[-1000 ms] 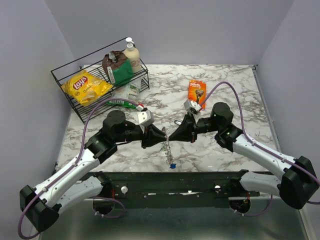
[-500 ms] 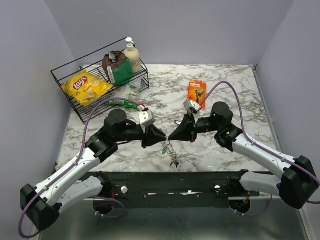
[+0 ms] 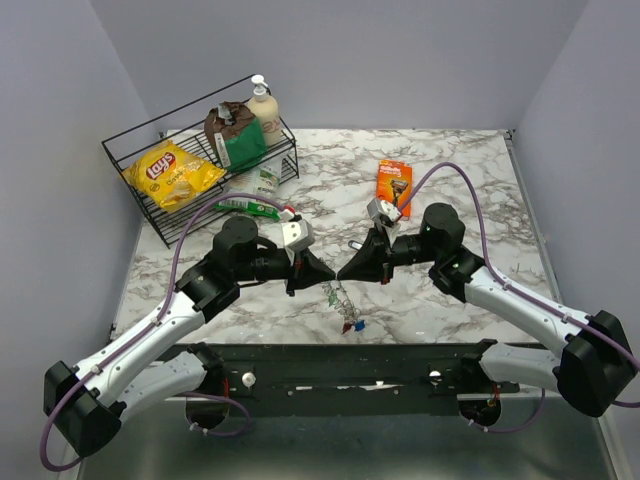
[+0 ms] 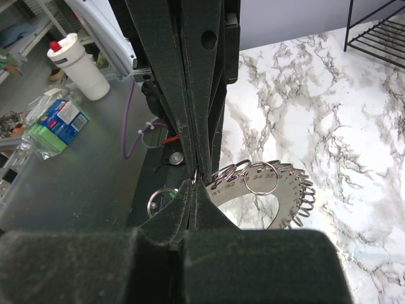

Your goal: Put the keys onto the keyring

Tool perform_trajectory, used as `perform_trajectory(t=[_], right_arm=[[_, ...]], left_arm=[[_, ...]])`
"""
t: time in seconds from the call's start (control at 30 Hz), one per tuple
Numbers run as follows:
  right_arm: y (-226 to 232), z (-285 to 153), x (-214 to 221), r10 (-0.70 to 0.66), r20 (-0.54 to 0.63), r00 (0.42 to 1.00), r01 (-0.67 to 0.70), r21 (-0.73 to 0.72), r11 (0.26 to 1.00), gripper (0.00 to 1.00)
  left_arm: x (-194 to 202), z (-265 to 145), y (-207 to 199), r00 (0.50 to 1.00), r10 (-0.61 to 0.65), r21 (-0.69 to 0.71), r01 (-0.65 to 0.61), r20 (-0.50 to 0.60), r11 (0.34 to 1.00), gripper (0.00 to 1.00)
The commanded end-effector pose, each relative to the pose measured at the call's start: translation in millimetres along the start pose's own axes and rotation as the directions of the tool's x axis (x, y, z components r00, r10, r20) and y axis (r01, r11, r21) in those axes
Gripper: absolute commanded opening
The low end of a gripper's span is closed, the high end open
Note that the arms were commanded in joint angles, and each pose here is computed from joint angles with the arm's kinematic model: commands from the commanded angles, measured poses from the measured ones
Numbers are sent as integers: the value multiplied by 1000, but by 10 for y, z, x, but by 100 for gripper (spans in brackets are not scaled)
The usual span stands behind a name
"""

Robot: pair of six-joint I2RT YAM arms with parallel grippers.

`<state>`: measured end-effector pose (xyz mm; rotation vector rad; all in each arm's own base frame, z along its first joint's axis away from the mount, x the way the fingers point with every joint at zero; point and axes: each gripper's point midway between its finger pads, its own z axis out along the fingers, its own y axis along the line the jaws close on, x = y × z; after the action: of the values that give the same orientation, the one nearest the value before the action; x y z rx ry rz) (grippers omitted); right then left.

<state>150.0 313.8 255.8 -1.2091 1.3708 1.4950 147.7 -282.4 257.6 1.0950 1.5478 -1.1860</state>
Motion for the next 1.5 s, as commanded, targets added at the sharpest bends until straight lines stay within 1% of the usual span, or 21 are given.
perform_trajectory(t=[0.0, 0.1, 0.17, 0.2, 0.37, 0.4, 0.47, 0.5, 0.53, 0.57, 0.6, 0.67, 0.7, 0.77, 0.9, 1.03, 1.1, 1.23, 1.3, 1.37, 1.47], right_arm=[[24, 27, -208, -67, 34, 997, 67, -5, 998, 1], [3, 29, -208, -63, 34, 997, 63, 6, 998, 2], [-19, 31, -194, -53, 32, 998, 53, 16, 998, 10], [-26, 31, -196, -52, 33, 998, 51, 20, 998, 17], [-35, 20, -210, -58, 44, 997, 56, 38, 998, 36], [-37, 17, -213, -59, 46, 997, 57, 43, 997, 42], [-47, 8, -234, -68, 53, 996, 64, 59, 996, 50], [-40, -3, -240, -73, 57, 996, 69, 66, 995, 59], [-41, -11, -253, -80, 62, 995, 75, 74, 994, 63], [-65, -21, -257, -88, 68, 994, 81, 95, 992, 68], [-47, -45, -276, -106, 78, 991, 97, 111, 989, 76], [-144, -90, -334, -112, 107, 988, 90, 194, 977, 83], [-180, -109, -361, -113, 117, 987, 85, 225, 971, 88], [-349, -170, -392, -99, 128, 987, 51, 332, 942, 91], [-674, -264, -427, -43, 135, 990, -26, 473, 881, 92], [-1030, -424, -436, 27, 167, 986, -122, 591, 797, 93], [-1318, -548, -372, 103, 182, 978, -200, 663, 721, 93], [-1757, -725, -94, 245, 200, 949, -310, 738, 599, 91], [-1907, -805, 88, 291, 165, 942, -305, 781, 545, 90], [-2096, -848, 237, 338, 123, 933, -286, 824, 489, 90], [-2214, -945, 594, 441, 18, 897, -230, 873, 431, 89]], left_arm=[[-88, 21, -49, 1000, 14, 22, -15, 9, 1000, 0], [-72, 19, -1, 1000, 11, -7, -11, 11, 1000, 0], [-91, 22, 16, 1000, 6, -21, -5, 29, 1000, 0], [-59, 21, 45, 1000, 1, -37, 1, 32, 999, 0], [-143, 22, 74, 993, -11, -63, 19, 119, 998, 0], [-106, 20, 89, 992, -16, -71, 25, 122, 997, 0], [-118, 24, 119, 990, -20, -86, 32, 141, 996, 0], [-88, 25, 131, 990, -28, -91, 41, 140, 995, 0], [-88, 25, 159, 989, -33, -106, 49, 147, 993, 0], [-75, 23, 166, 988, -33, -110, 50, 149, 993, 0], [-27, 25, 179, 989, -40, -115, 56, 144, 992, 0], [-19, 19, 198, 987, -39, -126, 59, 153, 990, 0], [25, 15, 212, 988, -44, -134, 65, 151, 989, 0], [20, 7, 212, 986, -45, -137, 68, 162, 988, 0], [-22, -44, 209, 984, -26, -158, 54, 174, 986, 0], [-28, -138, 220, 989, 12, -201, 18, 149, 980, 0], [-92, -200, 198, 986, 40, -215, -4, 160, 977, 0], [-123, -334, 215, 985, 66, -276, -19, 161, 961, 0], [-176, -411, 209, 982, 87, -303, -34, 165, 952, 0], [-130, -470, 251, 987, 94, -341, -44, 133, 939, 0], [-110, -527, 261, 990, 103, -361, -63, 93, 930, 0]])
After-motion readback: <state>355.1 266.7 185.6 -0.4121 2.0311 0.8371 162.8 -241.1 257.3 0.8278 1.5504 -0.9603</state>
